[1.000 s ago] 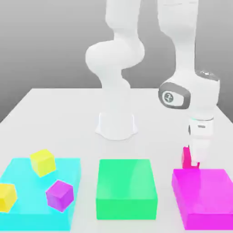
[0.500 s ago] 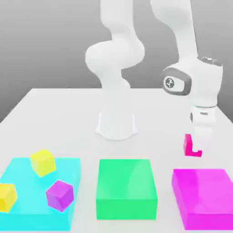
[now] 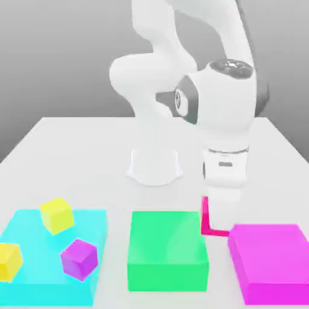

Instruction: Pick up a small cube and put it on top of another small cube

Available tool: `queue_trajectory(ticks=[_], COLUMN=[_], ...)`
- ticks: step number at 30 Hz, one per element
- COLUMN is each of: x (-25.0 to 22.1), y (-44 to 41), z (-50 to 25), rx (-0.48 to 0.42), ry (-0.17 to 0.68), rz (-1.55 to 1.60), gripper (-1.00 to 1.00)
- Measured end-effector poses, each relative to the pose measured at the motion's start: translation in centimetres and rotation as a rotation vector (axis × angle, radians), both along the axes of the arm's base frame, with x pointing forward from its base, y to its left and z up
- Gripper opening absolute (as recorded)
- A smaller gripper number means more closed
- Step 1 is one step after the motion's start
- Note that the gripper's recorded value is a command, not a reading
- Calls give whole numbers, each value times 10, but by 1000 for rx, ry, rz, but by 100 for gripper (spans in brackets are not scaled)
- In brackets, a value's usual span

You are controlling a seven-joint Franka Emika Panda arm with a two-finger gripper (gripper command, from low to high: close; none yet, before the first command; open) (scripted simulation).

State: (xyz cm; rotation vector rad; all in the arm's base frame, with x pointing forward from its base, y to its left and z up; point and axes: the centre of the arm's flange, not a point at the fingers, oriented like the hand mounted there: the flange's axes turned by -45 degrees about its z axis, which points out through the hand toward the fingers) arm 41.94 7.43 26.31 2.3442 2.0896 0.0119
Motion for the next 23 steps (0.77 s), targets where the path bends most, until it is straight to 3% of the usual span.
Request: queue_trajectory(ticks=[11, 20, 21, 23], x=[33, 36, 35, 35], y=[-204, -214, -215, -215], z=[47, -6, -12, -12], rx=[-4, -2, -3, -3], ry=[8, 7, 7, 7], rz=[44, 80, 79, 79], gripper=[-100, -100, 100, 100])
